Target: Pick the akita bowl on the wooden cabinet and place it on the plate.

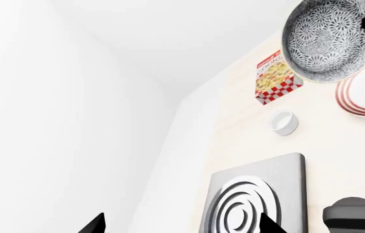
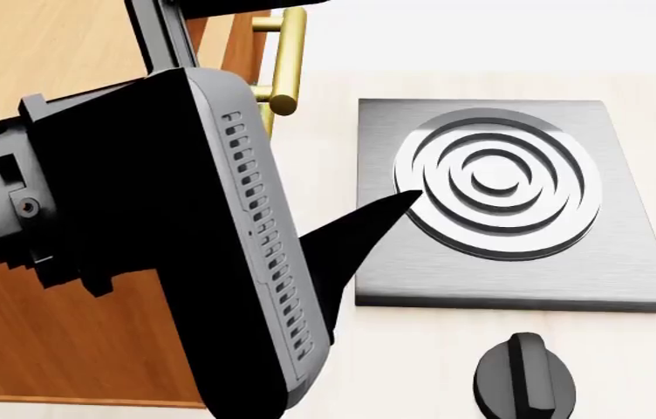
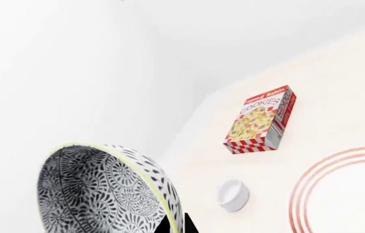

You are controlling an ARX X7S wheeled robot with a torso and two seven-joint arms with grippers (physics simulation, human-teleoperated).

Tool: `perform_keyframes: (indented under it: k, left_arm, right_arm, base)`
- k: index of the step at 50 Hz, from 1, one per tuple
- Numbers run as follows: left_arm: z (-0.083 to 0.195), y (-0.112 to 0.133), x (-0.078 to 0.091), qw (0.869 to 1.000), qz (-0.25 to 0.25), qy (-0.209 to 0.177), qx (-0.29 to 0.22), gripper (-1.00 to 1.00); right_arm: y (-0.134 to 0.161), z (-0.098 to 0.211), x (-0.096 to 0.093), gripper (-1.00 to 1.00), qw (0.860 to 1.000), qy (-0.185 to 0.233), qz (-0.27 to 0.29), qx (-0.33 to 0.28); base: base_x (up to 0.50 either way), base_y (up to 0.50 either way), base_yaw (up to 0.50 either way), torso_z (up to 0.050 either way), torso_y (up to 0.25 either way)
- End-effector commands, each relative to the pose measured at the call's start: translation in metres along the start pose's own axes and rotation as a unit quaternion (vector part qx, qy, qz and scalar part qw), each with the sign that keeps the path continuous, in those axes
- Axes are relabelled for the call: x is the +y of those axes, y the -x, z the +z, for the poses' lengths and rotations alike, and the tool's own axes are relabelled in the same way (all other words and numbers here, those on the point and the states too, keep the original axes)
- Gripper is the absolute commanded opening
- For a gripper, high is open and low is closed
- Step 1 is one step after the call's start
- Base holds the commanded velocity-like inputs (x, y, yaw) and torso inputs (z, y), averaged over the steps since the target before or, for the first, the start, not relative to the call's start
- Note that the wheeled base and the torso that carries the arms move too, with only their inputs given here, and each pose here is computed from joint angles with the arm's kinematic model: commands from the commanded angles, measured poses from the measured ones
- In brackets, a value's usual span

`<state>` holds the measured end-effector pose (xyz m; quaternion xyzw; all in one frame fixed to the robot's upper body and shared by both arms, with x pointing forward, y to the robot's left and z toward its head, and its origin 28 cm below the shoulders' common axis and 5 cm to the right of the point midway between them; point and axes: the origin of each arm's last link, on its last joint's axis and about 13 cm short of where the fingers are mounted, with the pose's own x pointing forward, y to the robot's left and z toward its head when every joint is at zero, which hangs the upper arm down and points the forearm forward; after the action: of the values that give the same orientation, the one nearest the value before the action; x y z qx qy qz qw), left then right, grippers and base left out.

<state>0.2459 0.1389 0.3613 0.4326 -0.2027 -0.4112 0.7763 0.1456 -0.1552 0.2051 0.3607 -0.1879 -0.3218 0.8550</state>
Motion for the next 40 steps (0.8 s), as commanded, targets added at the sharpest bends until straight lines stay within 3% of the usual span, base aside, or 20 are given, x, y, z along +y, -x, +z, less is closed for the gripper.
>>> perform_keyframes:
  k: [1,32,40]
  left_arm:
    - [0.000,0.000,0.000,1.000,0.000,0.000,0.000,1.00]
    - [-0.001,0.000,-0.001,1.000,0.000,0.002,0.002,1.00]
    - [0.001,0.004,-0.001,1.000,0.004,-0.002,0.002,1.00]
  right_arm:
    - [0.002,0.007,-0.004,-1.00,0.998,-0.066,0.006,-0.002]
    - [0.003,0.013,-0.010,-1.00,0.993,-0.122,0.005,-0.008]
    - [-0.002,0.024,-0.013,-1.00,0.983,-0.182,-0.005,-0.030]
  base:
    - [0.00,0.00,0.00,0.000,0.000]
    - [0.00,0.00,0.00,0.000,0.000]
    - [0.00,0.00,0.00,0.001,0.000]
